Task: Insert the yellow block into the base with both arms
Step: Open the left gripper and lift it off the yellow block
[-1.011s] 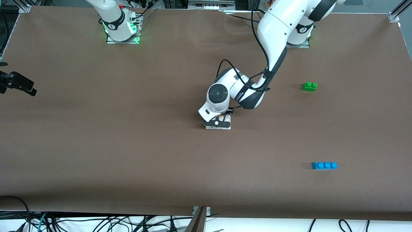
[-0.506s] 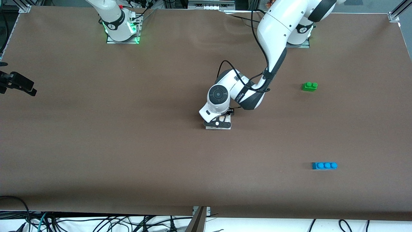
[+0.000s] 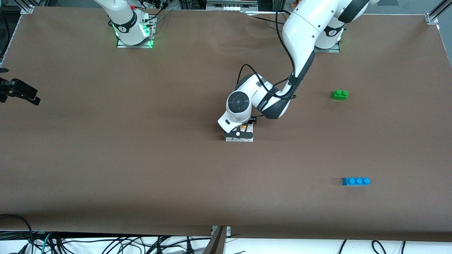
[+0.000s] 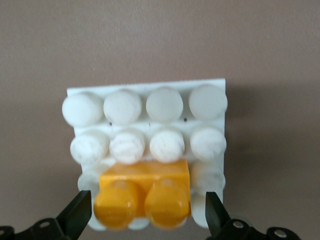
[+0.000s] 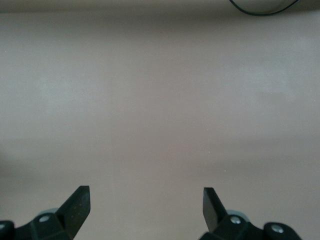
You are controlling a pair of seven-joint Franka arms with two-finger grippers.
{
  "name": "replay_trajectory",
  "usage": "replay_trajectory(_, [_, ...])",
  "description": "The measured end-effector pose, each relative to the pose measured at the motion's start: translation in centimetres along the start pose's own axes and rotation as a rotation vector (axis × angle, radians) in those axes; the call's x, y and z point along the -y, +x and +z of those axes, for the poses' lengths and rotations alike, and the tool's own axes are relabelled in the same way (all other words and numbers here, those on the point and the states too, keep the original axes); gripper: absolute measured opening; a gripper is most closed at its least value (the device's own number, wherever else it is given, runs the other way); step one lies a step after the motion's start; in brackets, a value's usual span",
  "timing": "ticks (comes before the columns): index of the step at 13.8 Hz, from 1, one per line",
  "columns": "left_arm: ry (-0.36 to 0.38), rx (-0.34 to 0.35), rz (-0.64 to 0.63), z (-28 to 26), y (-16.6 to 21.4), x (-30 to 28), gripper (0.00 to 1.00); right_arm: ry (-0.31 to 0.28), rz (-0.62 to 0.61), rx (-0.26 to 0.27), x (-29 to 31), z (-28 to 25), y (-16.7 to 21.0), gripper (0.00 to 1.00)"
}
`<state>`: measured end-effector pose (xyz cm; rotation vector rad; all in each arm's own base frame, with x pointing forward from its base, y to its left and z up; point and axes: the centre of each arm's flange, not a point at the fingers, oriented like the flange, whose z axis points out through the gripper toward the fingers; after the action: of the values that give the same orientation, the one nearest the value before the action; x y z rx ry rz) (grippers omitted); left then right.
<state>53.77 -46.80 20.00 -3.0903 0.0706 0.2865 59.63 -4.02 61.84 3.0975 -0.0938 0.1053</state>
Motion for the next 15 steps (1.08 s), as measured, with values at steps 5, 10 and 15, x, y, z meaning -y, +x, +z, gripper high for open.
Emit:
replay_trajectory(5, [0.016, 0.023, -0.021, -0.4, -0.6, -0.1, 1.0, 0.0, 0.0, 0.0, 0.0, 0.0, 0.0, 1.0])
replay_trajectory(10, [0.012, 0.003, -0.034, -6.1, -0.9, 0.7, 1.0, 0.0, 0.0, 0.0, 0.0, 0.0, 0.0, 1.0])
replay_trajectory(15, [0.005, -0.036, -0.123, -18.9, -0.7, 7.7, 1.0, 0.0, 0.0, 0.001, 0.0, 0.0, 0.0, 1.0])
